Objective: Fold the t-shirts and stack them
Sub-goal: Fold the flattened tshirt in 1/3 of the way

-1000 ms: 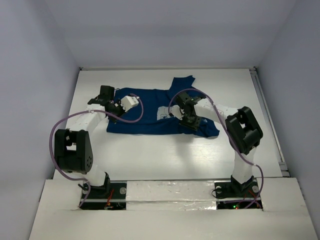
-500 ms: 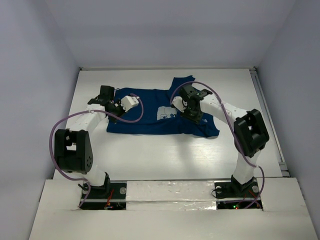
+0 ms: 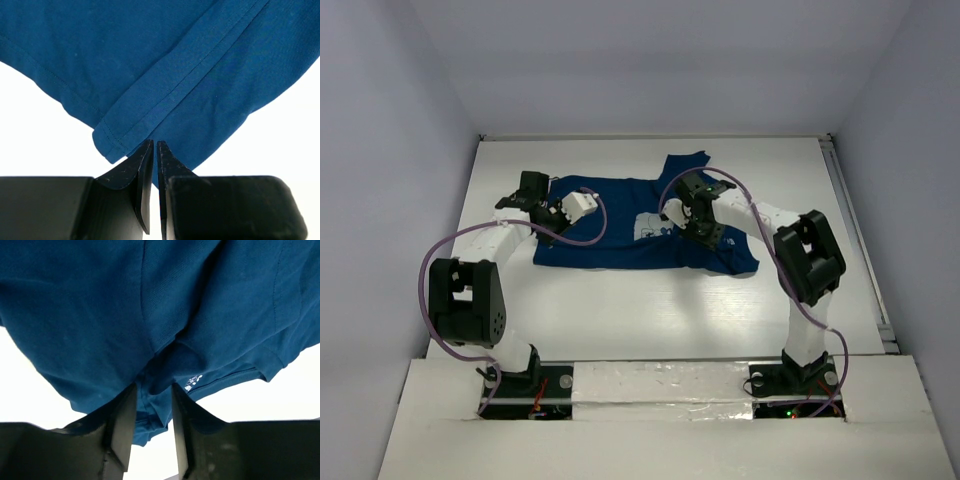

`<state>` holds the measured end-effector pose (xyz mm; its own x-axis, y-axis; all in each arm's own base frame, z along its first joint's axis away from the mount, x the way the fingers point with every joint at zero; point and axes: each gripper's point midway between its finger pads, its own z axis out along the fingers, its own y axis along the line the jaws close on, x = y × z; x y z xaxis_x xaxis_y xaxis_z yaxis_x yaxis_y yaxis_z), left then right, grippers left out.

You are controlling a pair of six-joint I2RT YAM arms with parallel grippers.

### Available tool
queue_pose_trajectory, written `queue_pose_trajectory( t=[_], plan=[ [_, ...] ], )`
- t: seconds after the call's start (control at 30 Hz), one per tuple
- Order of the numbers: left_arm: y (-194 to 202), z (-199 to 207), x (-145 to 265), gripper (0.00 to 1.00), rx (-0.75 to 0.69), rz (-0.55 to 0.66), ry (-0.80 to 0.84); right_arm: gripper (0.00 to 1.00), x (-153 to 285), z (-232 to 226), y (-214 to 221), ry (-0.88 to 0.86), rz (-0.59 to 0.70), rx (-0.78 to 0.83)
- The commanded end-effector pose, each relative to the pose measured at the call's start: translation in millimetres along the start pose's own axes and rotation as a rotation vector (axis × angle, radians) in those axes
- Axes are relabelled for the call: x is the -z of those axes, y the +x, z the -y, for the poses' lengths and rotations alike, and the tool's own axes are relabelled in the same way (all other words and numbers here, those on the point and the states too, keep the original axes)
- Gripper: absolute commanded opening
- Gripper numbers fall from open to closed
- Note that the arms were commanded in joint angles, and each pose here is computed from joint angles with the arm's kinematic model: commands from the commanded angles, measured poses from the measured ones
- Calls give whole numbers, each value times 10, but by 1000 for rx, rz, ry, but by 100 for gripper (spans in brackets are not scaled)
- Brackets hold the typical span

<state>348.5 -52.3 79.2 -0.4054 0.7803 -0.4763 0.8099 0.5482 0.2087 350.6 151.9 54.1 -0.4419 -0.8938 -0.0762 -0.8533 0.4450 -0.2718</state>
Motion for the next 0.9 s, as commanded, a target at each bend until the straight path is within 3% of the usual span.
queue_pose_trajectory(
  t=[0.0,0.2,0.43,0.67,0.87],
  plan=[
    [-97,-79,101,6,-4,28,-17,37,32,157,-151,31,50,-17],
    [-95,-101,98,6,-7,23,-23,24,-12,249,-134,46,45,-33],
    [-84,-99,95,6,-10,18,-22,19,-30,350,-103,62,39,-45],
    [-79,-111,97,6,-10,12,-24,0,-7,566,-47,98,42,-69],
    [-76,-101,85,6,-5,13,-20,0,26,925,-65,188,40,-95]
  ],
)
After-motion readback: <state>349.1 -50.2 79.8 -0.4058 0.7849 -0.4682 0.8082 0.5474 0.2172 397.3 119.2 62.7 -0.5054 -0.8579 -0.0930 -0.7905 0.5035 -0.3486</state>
